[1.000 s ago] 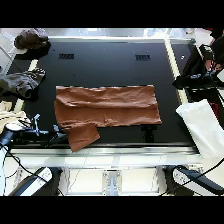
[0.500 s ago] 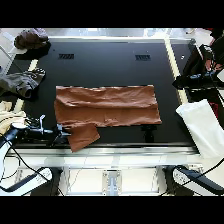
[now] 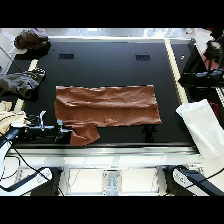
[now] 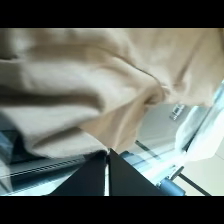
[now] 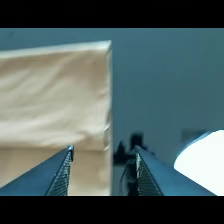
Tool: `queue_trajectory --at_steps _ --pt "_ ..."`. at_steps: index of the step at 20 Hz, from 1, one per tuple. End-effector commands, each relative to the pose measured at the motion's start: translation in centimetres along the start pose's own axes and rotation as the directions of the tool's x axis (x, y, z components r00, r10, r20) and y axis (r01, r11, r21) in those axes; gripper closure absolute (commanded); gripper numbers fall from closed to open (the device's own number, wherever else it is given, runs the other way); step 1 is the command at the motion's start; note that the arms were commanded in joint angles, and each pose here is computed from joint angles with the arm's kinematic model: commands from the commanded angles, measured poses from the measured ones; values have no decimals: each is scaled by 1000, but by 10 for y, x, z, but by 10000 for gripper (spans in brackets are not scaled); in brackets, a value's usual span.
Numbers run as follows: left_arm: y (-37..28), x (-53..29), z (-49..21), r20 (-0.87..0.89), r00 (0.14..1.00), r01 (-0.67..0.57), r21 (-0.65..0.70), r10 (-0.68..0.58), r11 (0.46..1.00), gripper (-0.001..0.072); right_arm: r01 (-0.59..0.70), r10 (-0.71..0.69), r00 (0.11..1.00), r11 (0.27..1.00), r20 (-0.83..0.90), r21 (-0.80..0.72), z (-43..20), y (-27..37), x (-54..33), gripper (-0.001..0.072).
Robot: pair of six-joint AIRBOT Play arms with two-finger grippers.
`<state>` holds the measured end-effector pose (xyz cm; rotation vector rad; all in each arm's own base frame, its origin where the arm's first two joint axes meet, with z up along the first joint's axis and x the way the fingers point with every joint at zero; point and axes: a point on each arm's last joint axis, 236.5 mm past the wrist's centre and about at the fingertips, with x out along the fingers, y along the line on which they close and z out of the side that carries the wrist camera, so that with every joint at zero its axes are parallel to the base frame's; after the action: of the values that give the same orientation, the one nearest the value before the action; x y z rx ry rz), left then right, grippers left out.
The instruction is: Fold the shirts.
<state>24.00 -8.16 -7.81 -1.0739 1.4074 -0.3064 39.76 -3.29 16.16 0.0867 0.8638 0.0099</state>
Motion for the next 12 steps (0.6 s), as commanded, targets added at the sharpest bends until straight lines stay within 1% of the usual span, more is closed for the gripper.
queue_trajectory --at_steps 1,3,5,6,7,8,9,11,12 --pt "-12 -4 0 15 999 28 32 -29 999 695 138 -141 988 989 58 49 -8 -42 -38 291" --pt "-16 -8 1 36 999 26 75 -29 997 695 168 -167 986 965 -22 203 -63 -62 -35 290" --pt "-20 -12 2 54 998 23 102 -29 995 695 180 -122 980 884 -159 431 -145 -64 -3 290" --pt "-22 -13 2 59 998 23 109 -29 994 695 157 -40 972 843 -231 514 -183 -52 17 290" --pt "-22 -13 2 62 998 22 112 -29 993 695 87 97 956 804 -276 588 -214 -26 37 291" --pt "-23 -14 2 63 998 22 114 -30 993 695 1 232 931 772 -283 636 -234 1 50 291" --pt "-23 -14 2 63 998 22 114 -30 993 695 -79 354 896 721 -268 688 -245 26 61 291" --pt "-23 -14 2 63 998 22 114 -30 993 695 -166 488 849 614 -205 772 -247 53 76 274" --pt "-23 -14 2 63 998 22 114 -29 993 695 -175 511 840 578 -186 797 -245 56 83 233"
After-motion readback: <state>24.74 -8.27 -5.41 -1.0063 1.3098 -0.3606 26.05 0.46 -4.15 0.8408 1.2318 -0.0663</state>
